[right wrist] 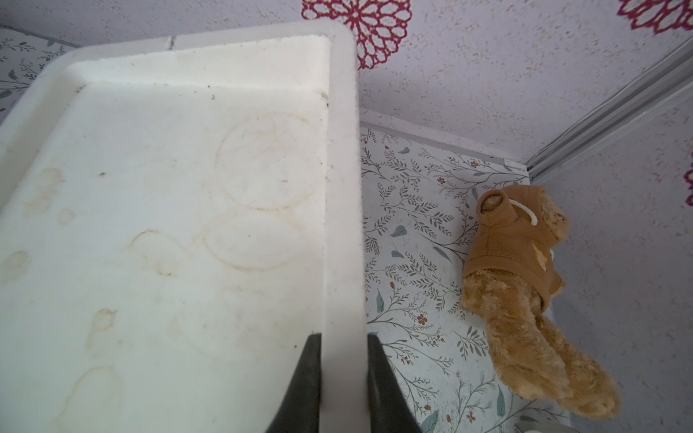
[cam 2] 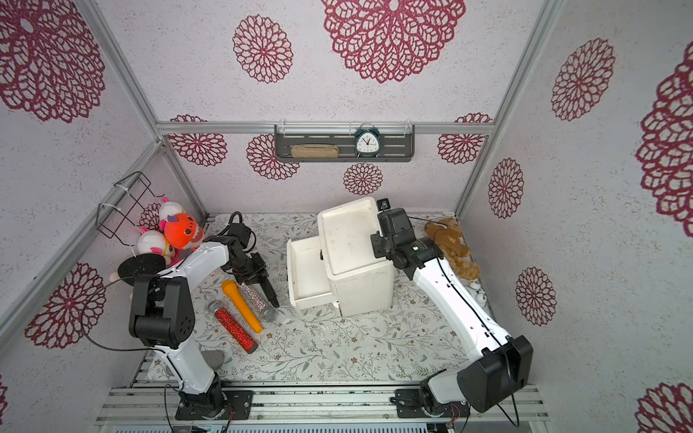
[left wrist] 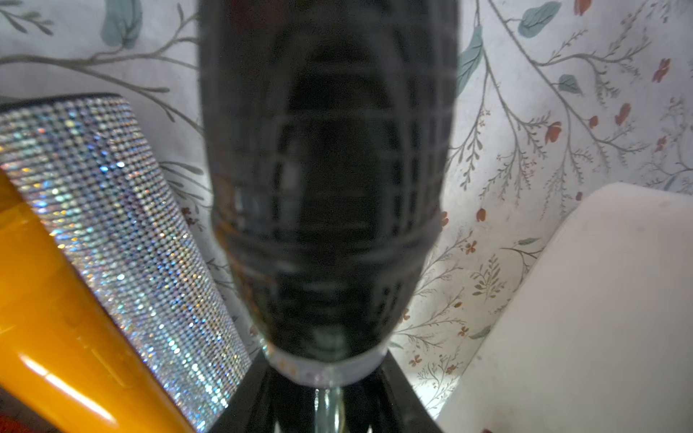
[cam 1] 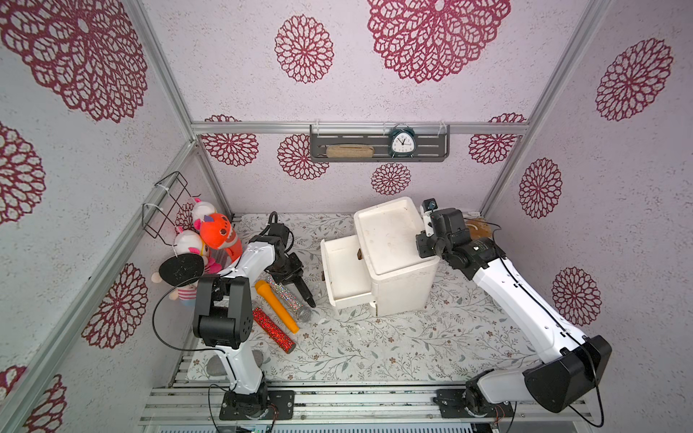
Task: Take the microphone out of the drawer
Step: Place the microphone at the center of the board, then close the drawer of the storage box, then open the drawer in the storage box.
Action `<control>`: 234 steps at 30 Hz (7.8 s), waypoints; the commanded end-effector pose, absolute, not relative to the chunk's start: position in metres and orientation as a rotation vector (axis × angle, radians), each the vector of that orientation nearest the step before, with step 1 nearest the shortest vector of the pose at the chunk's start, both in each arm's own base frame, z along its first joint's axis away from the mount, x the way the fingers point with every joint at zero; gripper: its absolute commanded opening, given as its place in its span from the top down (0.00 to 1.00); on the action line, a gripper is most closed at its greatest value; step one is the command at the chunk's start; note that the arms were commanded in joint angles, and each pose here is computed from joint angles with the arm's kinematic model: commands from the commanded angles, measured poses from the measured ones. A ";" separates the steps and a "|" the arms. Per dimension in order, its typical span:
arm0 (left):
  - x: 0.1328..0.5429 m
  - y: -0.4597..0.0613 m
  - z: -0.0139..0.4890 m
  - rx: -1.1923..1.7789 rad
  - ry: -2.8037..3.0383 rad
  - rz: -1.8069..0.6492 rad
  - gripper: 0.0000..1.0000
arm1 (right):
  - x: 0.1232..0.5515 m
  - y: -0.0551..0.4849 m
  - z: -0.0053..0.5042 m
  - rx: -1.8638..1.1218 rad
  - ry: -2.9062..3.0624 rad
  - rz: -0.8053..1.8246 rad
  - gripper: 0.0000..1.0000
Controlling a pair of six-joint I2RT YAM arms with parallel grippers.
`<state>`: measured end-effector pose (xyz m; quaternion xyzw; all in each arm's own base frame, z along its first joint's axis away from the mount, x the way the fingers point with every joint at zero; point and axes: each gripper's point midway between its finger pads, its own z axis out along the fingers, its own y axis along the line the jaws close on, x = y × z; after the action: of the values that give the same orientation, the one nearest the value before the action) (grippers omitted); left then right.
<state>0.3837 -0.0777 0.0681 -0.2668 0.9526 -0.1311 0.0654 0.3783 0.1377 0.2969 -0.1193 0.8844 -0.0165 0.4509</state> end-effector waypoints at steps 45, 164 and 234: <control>0.374 -0.069 0.055 -0.955 2.820 -0.254 0.51 | 0.386 0.128 0.381 -0.182 1.861 -0.020 1.00; 0.406 -0.235 0.065 -0.516 2.736 -0.947 0.03 | 0.416 0.126 0.293 -0.280 2.211 0.194 1.00; 0.429 -0.350 0.066 -0.458 2.085 -1.840 0.52 | 0.426 0.123 0.283 -0.150 2.257 0.221 1.00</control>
<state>0.4417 -0.3212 0.0513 -0.1998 0.7399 -0.6186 0.1729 0.4258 0.1056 0.2793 -0.0648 0.9044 0.0424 0.4195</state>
